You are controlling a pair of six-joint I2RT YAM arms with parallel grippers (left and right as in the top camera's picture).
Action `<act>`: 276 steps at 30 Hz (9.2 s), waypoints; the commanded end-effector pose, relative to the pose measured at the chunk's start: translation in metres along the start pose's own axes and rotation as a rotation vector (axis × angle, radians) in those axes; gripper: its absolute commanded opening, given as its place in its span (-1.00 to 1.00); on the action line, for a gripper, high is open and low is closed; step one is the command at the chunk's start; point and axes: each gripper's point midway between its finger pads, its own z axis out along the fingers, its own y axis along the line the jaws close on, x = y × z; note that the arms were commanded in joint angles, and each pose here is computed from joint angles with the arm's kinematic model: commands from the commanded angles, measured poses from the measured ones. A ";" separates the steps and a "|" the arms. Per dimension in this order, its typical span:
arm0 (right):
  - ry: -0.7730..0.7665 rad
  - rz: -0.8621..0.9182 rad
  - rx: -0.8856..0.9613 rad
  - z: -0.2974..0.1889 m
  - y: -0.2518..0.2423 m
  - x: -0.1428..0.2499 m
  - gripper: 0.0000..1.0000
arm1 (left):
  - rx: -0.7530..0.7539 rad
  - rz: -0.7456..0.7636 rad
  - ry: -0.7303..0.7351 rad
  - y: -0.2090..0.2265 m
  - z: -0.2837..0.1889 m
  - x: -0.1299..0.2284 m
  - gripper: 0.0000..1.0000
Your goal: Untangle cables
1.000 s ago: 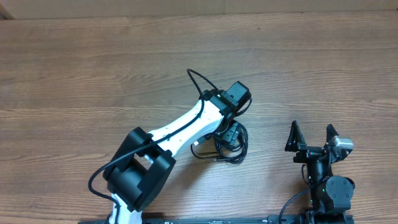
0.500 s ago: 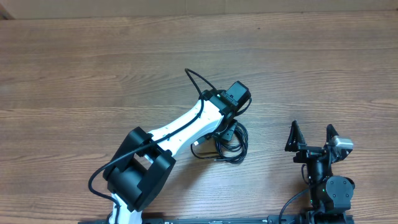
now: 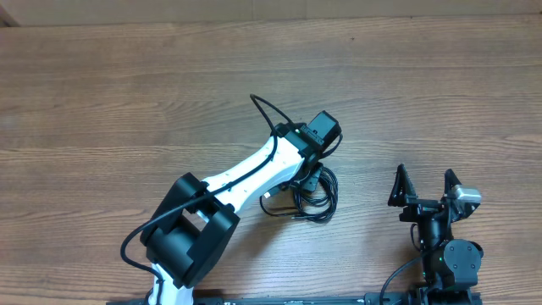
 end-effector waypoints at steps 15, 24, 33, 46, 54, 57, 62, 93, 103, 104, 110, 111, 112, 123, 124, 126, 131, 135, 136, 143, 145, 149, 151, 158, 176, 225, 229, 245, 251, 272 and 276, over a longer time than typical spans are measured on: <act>-0.003 -0.007 0.002 0.000 -0.001 0.002 1.00 | -0.005 -0.066 0.037 0.005 0.021 0.017 -0.39; -0.003 -0.007 0.002 0.000 -0.001 0.002 1.00 | 0.030 -0.065 0.024 -0.001 0.018 0.011 -0.92; -0.003 -0.007 0.002 0.000 -0.001 0.002 1.00 | 0.013 0.066 -0.174 -0.001 -0.062 -0.041 -0.92; -0.003 -0.007 0.003 0.000 -0.001 0.002 1.00 | 0.075 0.255 -0.470 -0.012 -0.177 -0.079 -0.92; -0.003 -0.003 0.002 0.000 -0.001 0.002 1.00 | 0.093 0.256 -0.546 -0.006 -0.219 -0.069 -0.92; -0.002 0.059 0.000 0.000 -0.001 0.002 1.00 | 0.106 0.237 -0.567 -0.004 -0.231 -0.064 -0.92; 0.025 0.061 -0.076 -0.001 0.013 0.006 1.00 | 0.147 0.158 -0.619 -0.004 -0.248 -0.066 -0.92; 0.570 0.205 -0.127 -0.048 0.073 -0.104 1.00 | 0.070 0.677 -0.844 -0.030 -0.281 -0.093 -0.92; 0.714 0.351 -0.130 -0.019 0.087 -0.095 1.00 | 0.102 0.675 -0.866 -0.026 -0.287 -0.096 -0.92; 0.717 0.377 -0.125 -0.016 0.088 -0.095 1.00 | 0.118 0.653 -0.873 -0.022 -0.290 -0.097 -0.92; 0.703 0.530 -0.133 0.002 0.098 -0.103 1.00 | 0.472 0.605 -0.933 -0.018 -0.325 -0.090 -0.92; 0.696 0.539 -0.149 0.005 0.101 -0.106 1.00 | 0.530 0.576 -0.933 -0.015 -0.330 -0.090 -0.92; 0.692 0.541 -0.163 0.006 0.103 -0.107 1.00 | 0.586 0.546 -0.932 -0.011 -0.335 -0.090 -0.92; 0.728 0.567 -0.291 0.027 0.125 -0.107 1.00 | 0.899 0.432 -0.864 -0.004 -0.360 -0.077 -0.92; 0.741 0.571 -0.303 0.029 0.127 -0.105 1.00 | 0.905 0.433 -0.861 -0.005 -0.361 -0.076 -0.92; 0.763 0.563 -0.351 0.030 0.133 -0.103 1.00 | 0.913 0.426 -0.853 -0.007 -0.361 -0.075 -0.92; 0.786 0.514 -0.439 0.035 0.143 -0.098 1.00 | 0.928 0.385 -0.831 -0.006 -0.360 -0.076 -0.92; 0.779 0.490 -0.456 0.033 0.144 -0.099 1.00 | 0.876 0.271 -0.813 0.003 -0.353 -0.086 -0.92; 0.780 0.491 -0.456 0.033 0.144 -0.099 1.00 | 0.858 0.235 -0.810 0.007 -0.351 -0.089 -0.92; 0.781 0.470 -0.479 0.031 0.146 -0.099 1.00 | 0.824 0.076 -0.789 0.019 -0.345 -0.100 -0.91; 0.775 0.450 -0.508 0.030 0.148 -0.100 1.00 | 0.826 0.051 -0.783 0.020 -0.345 -0.101 -0.92; 0.753 0.446 -0.544 0.031 0.153 -0.106 1.00 | 0.855 0.069 -0.766 0.012 -0.346 -0.096 -0.92; 0.733 0.439 -0.562 0.033 0.155 -0.111 1.00 | 0.872 0.089 -0.757 0.004 -0.347 -0.093 -0.92; 0.706 0.425 -0.528 0.039 0.150 -0.112 1.00 | 0.961 0.166 -0.731 -0.017 -0.357 -0.081 -0.92; 0.692 0.381 -0.596 0.036 0.157 -0.115 1.00 | 1.028 0.102 -0.692 -0.012 -0.363 -0.080 -0.92; 0.484 0.248 -0.460 0.085 0.134 -0.135 1.00 | 1.060 0.838 -0.860 -0.059 -0.368 -0.020 -0.92; 0.471 0.242 -0.442 0.087 0.131 -0.137 1.00 | 1.055 0.843 -0.864 -0.059 -0.367 -0.020 -0.92; 0.331 0.241 0.090 0.111 0.043 -0.144 1.00 | 1.079 0.779 -0.754 -0.057 -0.354 -0.008 -0.92; 0.299 0.205 0.318 0.103 0.003 -0.143 1.00 | 1.084 0.774 -0.736 -0.057 -0.352 -0.005 -0.92; 0.142 0.143 0.645 0.084 -0.053 -0.170 1.00 | 0.508 0.295 -0.565 0.043 -0.270 -0.049 -0.92; 0.159 0.150 0.610 0.087 -0.047 -0.167 1.00 | 0.501 0.294 -0.571 0.044 -0.270 -0.050 -0.92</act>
